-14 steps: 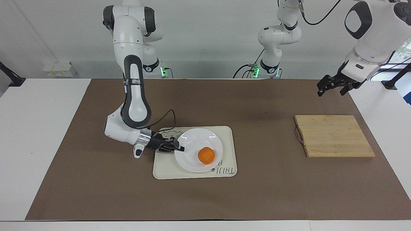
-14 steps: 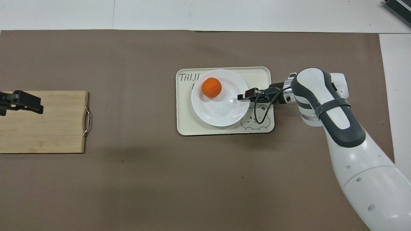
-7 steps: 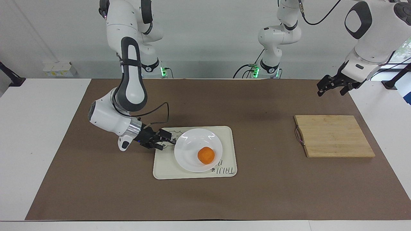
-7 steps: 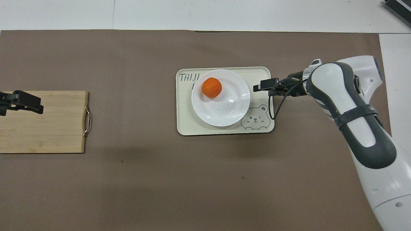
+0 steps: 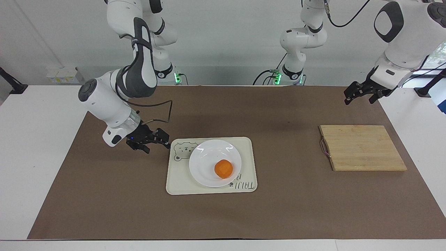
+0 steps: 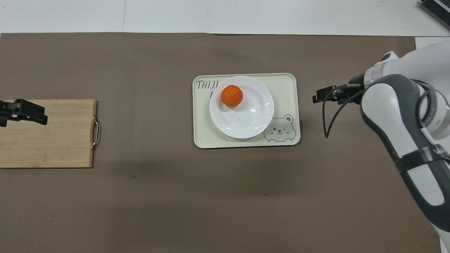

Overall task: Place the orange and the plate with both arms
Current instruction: 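Open the right gripper and draw it back from the plate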

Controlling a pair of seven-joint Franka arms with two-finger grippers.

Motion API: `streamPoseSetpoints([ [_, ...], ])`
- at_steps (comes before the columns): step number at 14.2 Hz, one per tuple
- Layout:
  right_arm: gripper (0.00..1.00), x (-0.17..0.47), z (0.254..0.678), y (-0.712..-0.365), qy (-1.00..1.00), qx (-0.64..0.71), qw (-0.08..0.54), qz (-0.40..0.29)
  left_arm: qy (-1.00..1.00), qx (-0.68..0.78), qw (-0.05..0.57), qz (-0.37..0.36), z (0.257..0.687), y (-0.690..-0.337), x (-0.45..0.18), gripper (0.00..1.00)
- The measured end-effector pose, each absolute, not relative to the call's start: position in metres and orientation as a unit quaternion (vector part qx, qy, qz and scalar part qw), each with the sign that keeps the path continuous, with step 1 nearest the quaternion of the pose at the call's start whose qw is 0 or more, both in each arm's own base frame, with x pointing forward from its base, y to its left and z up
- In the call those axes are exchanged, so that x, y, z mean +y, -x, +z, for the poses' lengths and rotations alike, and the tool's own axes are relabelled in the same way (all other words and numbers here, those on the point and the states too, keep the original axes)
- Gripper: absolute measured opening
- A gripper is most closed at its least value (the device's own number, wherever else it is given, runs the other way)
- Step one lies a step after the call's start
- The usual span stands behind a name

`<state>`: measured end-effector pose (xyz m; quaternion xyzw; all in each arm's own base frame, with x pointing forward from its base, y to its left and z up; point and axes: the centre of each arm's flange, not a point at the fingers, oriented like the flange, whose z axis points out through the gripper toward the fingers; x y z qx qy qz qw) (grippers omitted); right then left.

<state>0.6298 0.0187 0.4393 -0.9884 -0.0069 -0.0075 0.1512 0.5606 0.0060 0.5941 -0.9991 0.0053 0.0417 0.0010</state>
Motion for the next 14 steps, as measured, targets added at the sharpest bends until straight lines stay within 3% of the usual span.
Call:
streamPoseSetpoints([
  [7, 1.00, -0.081, 0.471, -0.586, 0.995, 0.016, 0.077, 0.067, 0.999, 0.005, 0.001, 0.042, 0.594, -0.561, 0.006, 1.00],
  [10, 1.00, -0.101, 0.490, -0.577, 0.997, 0.017, 0.042, 0.057, 0.999, 0.005, 0.001, 0.042, 0.594, -0.561, 0.006, 1.00],
  [14, 1.00, -0.100, 0.555, -0.561, 0.999, 0.032, 0.023, 0.005, 0.999, 0.005, 0.001, 0.042, 0.594, -0.561, 0.006, 1.00],
])
